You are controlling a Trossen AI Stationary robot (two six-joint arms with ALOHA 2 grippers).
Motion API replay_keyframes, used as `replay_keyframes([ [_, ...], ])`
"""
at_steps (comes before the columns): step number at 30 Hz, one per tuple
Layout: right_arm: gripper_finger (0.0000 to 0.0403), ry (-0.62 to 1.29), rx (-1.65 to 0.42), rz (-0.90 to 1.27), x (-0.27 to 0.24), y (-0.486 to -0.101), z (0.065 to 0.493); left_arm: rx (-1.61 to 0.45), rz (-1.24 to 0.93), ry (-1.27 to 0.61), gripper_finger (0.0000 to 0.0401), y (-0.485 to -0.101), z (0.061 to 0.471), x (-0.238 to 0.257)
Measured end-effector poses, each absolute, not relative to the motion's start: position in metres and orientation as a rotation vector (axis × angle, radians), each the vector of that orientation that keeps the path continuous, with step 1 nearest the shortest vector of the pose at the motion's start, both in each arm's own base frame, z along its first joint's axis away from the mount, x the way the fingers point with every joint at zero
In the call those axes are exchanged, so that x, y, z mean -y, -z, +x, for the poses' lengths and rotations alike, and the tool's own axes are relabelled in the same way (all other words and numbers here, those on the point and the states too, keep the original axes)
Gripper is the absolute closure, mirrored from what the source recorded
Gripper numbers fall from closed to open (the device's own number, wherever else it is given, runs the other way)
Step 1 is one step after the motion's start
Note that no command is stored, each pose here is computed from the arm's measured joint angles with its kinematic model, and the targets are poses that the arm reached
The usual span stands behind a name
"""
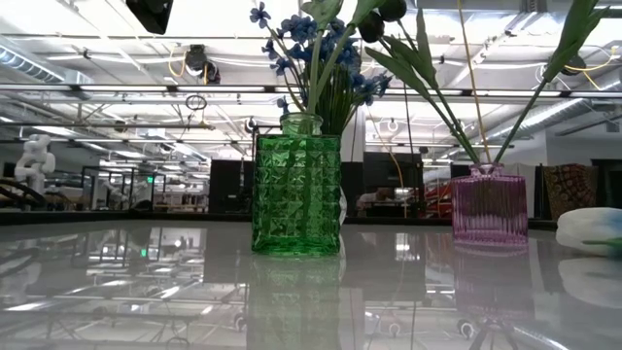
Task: Sort flowers into vase by color
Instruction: Put the white tulip into the green vase
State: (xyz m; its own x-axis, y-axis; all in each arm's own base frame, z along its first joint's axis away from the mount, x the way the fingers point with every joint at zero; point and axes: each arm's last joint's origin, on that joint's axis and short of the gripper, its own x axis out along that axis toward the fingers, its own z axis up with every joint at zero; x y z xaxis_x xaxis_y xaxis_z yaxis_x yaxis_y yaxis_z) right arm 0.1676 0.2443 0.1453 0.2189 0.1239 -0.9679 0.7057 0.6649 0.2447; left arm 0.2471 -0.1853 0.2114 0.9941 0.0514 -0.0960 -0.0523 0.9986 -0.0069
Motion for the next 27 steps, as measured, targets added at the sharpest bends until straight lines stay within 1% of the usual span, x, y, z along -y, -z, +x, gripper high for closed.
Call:
replay_keyframes([
  [4,0.0269,0.506,-1.279,0.729,-0.237,-0.146,0.172,-0.096,-0.009,-0.054,0.0232,-0.211,0.247,0.185],
  [11,0.0293,0.508,-1.252,0.670,-0.234,-0.140,0.177,-0.096,-0.009,-0.054,0.0232,-0.211,0.247,0.185],
  [14,0.0322,0.514,-1.285,0.636,-0.235,-0.132,0.178,-0.096,-0.009,-0.054,0.0232,-0.211,0.247,0.185],
  [18,0.0380,0.500,-1.302,0.617,-0.236,-0.131,0.178,-0.096,-0.009,-0.054,0.0232,-0.211,0.247,0.185],
  [19,0.0390,0.492,-1.306,0.611,-0.237,-0.131,0.178,-0.096,-0.009,-0.054,0.0232,-0.211,0.247,0.185],
  [20,0.0393,0.486,-1.309,0.610,-0.238,-0.133,0.178,-0.096,-0.009,-0.054,0.0232,-0.211,0.247,0.185],
  [24,0.0387,0.484,-1.315,0.585,-0.241,-0.146,0.181,-0.096,-0.009,-0.054,0.0232,-0.211,0.247,0.185],
  [27,0.0391,0.424,-1.275,0.569,-0.248,-0.164,0.186,-0.094,-0.011,-0.054,0.0232,-0.212,0.247,0.185],
])
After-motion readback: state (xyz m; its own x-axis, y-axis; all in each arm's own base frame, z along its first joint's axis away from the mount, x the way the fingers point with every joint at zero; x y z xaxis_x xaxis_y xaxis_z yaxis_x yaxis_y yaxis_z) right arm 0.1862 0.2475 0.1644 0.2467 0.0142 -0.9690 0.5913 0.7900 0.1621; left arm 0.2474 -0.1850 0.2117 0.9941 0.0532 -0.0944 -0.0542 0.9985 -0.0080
